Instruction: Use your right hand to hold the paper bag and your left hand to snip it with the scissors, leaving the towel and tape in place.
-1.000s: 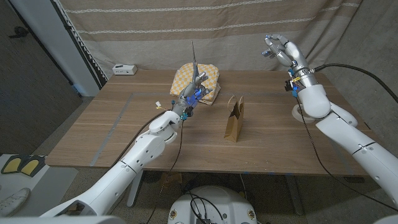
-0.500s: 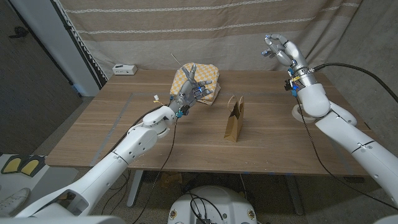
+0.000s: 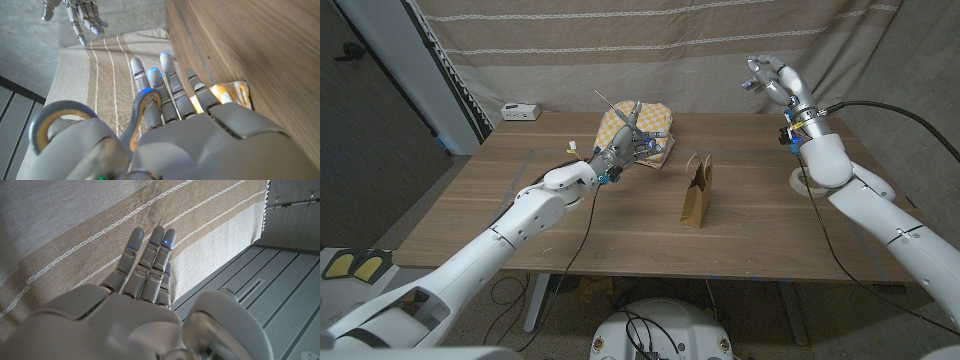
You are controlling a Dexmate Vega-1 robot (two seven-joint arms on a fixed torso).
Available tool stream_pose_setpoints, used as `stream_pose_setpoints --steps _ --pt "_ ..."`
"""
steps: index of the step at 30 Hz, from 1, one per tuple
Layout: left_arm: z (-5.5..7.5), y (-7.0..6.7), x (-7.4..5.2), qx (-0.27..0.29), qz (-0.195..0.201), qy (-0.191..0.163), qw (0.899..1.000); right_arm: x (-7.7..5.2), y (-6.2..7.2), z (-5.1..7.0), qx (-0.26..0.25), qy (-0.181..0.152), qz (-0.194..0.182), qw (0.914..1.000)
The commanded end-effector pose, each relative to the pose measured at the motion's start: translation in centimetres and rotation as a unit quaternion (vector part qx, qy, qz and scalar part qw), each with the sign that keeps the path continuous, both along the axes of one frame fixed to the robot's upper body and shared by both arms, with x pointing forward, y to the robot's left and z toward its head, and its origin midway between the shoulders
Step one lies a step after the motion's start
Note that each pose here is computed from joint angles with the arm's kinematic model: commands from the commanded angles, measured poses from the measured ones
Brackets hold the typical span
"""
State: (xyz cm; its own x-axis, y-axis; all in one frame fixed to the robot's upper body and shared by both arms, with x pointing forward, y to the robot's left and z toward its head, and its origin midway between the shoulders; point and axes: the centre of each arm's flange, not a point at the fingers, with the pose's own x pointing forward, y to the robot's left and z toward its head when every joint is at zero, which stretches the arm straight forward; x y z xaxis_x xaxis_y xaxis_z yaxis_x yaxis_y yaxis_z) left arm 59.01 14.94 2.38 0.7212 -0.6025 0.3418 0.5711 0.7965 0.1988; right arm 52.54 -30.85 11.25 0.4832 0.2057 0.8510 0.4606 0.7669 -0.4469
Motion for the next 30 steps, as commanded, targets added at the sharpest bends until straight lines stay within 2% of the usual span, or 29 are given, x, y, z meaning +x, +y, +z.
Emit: stream_pose_setpoints --steps 1,11,24,30 --pt "0.8 0.4 0.1 0.053 -0.014 0.003 0.999 -0.3 -0.6 0.2 0.004 -0.003 -0.003 1.0000" --pt "0.6 0.3 -0.2 0.040 0.003 -0.004 0.999 -0.4 -0.9 0.1 0.007 -0.003 -0.007 0.9999" --pt "0.1 0.9 -0.1 0.024 0.019 0.003 1.000 -0.7 -1.3 0.7 0.006 -0.011 -0.016 0.9998" --pt "0.1 1.0 0.0 0.043 0.015 0.005 0.999 -0.9 -1.7 1.0 0.009 -0.014 -0.021 0.9996"
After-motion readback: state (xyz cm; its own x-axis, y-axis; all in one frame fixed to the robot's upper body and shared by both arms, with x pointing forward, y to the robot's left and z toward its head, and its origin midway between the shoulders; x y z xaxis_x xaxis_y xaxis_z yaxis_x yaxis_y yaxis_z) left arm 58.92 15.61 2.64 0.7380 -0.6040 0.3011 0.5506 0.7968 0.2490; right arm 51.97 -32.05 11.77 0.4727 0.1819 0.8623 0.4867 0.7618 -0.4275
